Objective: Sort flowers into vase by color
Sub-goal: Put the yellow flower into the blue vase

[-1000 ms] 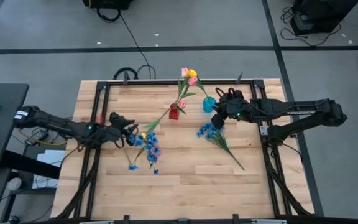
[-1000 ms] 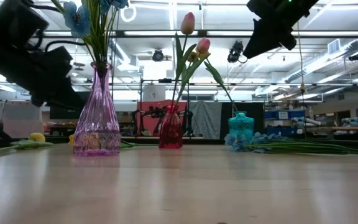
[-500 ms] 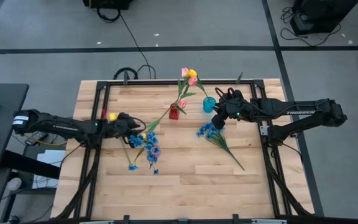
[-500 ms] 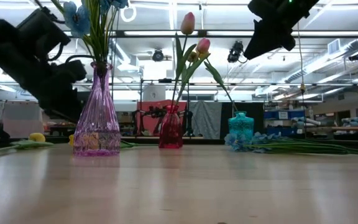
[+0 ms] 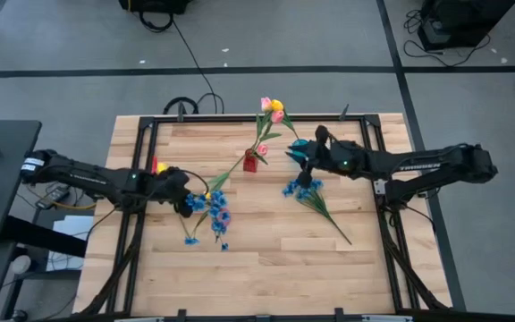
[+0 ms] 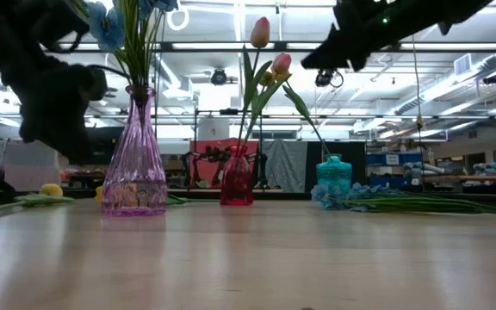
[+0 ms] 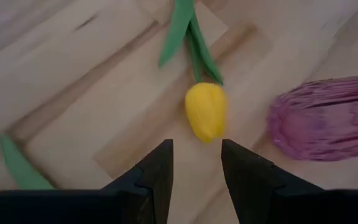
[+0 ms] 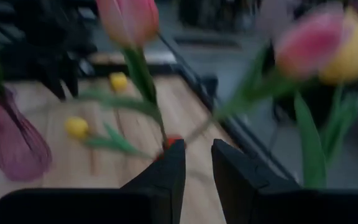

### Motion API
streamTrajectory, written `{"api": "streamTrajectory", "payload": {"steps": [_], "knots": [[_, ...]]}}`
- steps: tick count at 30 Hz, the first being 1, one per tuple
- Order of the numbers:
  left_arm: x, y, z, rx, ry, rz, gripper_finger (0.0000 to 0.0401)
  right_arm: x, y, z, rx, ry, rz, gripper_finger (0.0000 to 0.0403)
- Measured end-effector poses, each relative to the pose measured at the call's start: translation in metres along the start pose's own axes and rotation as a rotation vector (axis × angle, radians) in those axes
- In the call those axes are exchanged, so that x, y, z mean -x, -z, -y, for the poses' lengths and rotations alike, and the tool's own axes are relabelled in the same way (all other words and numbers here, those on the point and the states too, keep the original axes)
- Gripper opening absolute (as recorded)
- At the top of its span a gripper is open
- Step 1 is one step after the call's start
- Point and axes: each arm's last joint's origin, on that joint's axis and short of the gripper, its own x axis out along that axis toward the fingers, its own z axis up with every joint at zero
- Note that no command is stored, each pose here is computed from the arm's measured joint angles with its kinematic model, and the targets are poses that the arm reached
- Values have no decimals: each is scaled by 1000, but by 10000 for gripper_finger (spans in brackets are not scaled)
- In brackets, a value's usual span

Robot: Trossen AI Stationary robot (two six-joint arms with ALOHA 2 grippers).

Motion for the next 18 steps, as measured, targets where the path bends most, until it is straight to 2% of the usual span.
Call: {"api": "streamTrajectory", "payload": {"steps": [5,10,14,18], "knots": [[20,1,9,86,-35,-10,142,-3,2,13,79,-20,193,83],[37,3,9,235,-93,-110,142,0,7,33,88,79,395,83],[36,10,10,334,-94,-181,142,8,15,42,47,145,544,83],[29,18,7,391,-154,-200,142,10,29,43,33,147,628,81]]}}
